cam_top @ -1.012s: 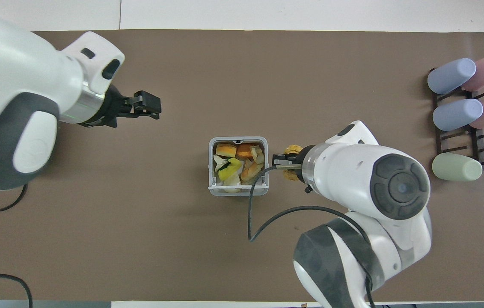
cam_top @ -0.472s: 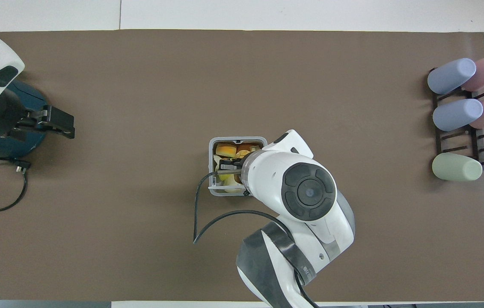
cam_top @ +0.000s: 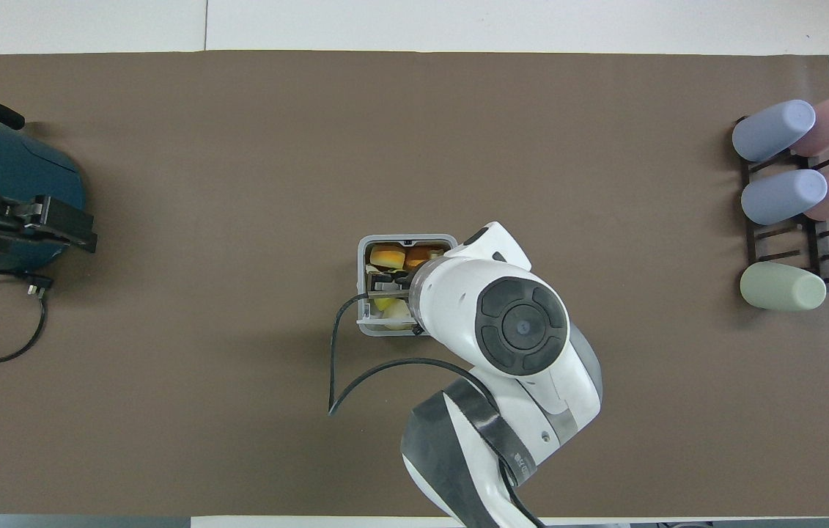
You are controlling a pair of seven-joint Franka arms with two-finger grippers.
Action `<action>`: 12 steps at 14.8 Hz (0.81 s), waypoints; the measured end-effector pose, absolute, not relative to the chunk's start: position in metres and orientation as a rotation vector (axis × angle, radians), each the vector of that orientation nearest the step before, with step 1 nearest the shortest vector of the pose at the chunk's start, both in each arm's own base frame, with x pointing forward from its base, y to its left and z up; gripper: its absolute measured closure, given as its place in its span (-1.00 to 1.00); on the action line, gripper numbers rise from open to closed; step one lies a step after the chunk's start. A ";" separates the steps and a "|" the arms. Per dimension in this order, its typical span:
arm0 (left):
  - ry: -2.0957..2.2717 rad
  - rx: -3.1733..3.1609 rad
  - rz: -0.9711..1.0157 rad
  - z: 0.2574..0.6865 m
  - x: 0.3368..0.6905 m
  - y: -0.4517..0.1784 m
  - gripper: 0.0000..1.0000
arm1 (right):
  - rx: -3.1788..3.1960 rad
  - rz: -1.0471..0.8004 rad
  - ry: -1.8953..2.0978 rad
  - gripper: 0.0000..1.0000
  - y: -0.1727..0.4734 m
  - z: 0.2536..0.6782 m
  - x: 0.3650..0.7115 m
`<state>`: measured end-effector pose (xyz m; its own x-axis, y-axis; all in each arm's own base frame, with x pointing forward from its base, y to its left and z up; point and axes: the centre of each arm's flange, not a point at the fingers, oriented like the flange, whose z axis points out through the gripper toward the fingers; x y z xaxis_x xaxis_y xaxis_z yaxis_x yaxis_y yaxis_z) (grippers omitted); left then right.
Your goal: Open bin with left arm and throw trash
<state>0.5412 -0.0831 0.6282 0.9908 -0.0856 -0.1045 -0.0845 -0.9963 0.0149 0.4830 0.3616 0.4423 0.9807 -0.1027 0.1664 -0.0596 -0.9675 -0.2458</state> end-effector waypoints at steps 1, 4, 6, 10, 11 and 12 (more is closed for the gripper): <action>-0.124 3.124 -0.144 0.628 0.543 -0.084 -1.00 | -2.890 -0.253 0.120 -0.94 0.361 0.442 0.483; -0.105 3.121 -0.045 0.627 0.552 -0.083 -1.00 | -2.901 -0.241 0.142 -1.00 0.352 0.453 0.488; -0.090 3.118 0.005 0.621 0.557 -0.079 -1.00 | -2.908 -0.242 0.218 -1.00 0.319 0.473 0.501; -0.057 3.121 -0.009 0.599 0.554 -0.068 -1.00 | -2.944 -0.241 0.298 -1.00 0.228 0.510 0.524; -0.044 3.122 -0.020 0.596 0.553 -0.063 -1.00 | -2.955 -0.242 0.301 -1.00 0.204 0.516 0.528; -0.033 3.123 -0.029 0.596 0.552 -0.059 -1.00 | -2.967 -0.237 0.299 -1.00 0.179 0.521 0.532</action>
